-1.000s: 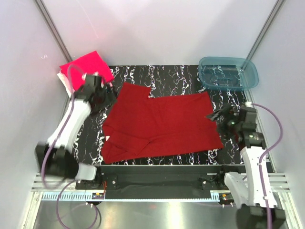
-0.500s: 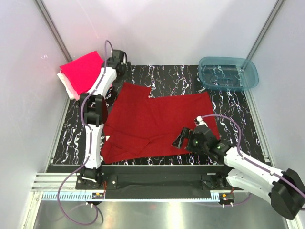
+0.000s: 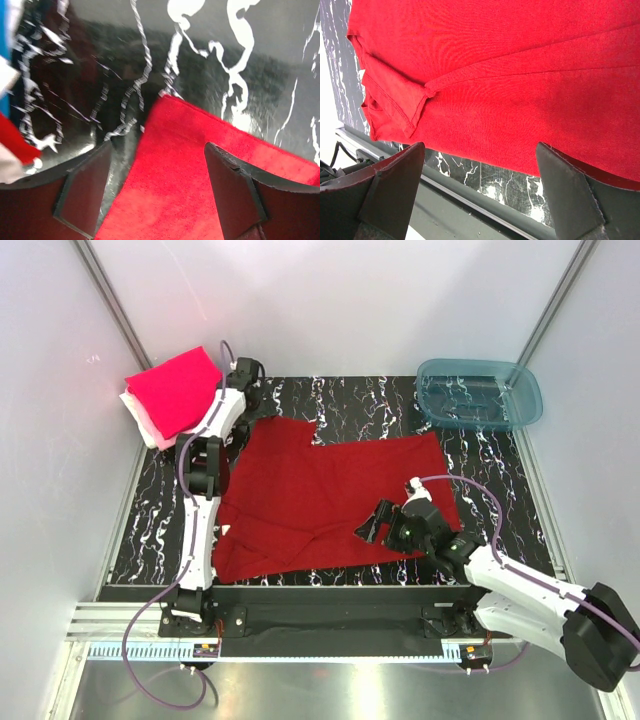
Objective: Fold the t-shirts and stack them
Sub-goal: Fold the tshirt
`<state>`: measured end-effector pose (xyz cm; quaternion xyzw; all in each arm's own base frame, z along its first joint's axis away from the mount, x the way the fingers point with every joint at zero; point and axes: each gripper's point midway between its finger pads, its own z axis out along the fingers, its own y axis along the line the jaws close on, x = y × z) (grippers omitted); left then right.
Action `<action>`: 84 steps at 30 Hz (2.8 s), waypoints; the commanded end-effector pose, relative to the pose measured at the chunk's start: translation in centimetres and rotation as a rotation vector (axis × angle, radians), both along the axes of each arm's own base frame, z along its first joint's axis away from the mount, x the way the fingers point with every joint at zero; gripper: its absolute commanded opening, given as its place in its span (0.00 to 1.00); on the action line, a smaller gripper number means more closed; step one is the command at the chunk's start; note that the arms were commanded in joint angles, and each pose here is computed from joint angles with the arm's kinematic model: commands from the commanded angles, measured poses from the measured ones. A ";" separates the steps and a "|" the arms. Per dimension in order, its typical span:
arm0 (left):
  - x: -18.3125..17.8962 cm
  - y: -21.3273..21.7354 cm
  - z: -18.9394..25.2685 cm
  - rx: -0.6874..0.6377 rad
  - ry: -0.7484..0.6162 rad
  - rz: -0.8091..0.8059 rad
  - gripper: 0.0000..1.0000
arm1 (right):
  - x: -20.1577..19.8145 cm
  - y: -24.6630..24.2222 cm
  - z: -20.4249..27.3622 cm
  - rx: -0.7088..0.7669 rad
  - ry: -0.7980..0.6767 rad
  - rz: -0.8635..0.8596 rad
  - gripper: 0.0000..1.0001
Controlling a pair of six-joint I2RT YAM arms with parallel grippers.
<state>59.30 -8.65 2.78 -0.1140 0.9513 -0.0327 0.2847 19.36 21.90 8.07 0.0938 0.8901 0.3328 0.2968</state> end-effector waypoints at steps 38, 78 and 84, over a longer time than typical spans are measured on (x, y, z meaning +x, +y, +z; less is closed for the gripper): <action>-5.5 -2.8 12.4 -0.090 -0.106 -0.144 0.00 | 6.8 -3.5 9.3 -0.105 -0.068 -0.283 1.00; -19.7 -4.6 17.6 -0.020 -0.084 -0.297 0.00 | 33.3 -18.7 -7.2 -0.689 0.357 -0.447 0.58; -19.5 -4.3 17.4 -0.019 -0.080 -0.287 0.00 | 33.3 -19.0 -6.9 -0.682 0.352 -0.459 0.52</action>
